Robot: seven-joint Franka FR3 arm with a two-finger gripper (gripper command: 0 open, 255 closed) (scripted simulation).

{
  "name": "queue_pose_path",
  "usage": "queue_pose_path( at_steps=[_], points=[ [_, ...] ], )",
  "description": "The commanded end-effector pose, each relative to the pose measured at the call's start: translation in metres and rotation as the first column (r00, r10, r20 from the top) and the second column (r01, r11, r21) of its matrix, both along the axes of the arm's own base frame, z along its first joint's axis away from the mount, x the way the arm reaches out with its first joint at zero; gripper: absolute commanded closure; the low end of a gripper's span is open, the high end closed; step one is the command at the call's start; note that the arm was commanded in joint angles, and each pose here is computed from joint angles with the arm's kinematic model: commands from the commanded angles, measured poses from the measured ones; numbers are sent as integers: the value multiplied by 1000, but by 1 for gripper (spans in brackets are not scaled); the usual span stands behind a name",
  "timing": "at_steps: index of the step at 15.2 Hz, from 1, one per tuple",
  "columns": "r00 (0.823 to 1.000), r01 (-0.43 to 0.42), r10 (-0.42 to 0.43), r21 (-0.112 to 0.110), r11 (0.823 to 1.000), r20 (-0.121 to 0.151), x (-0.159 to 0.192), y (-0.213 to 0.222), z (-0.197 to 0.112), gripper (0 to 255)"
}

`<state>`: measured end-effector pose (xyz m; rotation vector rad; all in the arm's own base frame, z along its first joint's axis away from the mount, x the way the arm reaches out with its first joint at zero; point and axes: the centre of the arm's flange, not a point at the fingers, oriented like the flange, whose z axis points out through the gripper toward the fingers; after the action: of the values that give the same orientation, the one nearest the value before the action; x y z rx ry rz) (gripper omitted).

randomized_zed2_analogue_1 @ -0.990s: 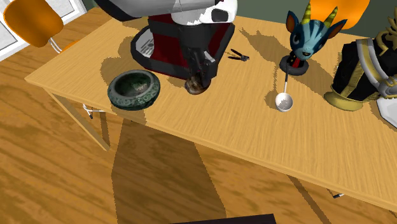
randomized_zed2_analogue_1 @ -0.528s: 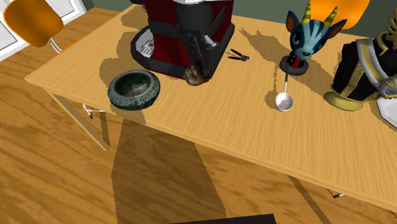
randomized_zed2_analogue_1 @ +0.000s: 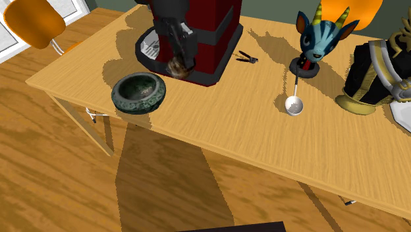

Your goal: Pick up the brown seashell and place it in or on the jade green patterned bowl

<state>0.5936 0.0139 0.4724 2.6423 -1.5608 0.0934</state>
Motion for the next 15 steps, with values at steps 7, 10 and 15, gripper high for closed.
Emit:
queue_pose_path(
  at_steps=[7,10,15],
  points=[
    [1000,1,-1,0,1000,0,38,99,10,255],
    [1000,1,-1,0,1000,0,52,136,14,255],
    [1000,1,-1,0,1000,0,58,150,-6,255]
  ],
)
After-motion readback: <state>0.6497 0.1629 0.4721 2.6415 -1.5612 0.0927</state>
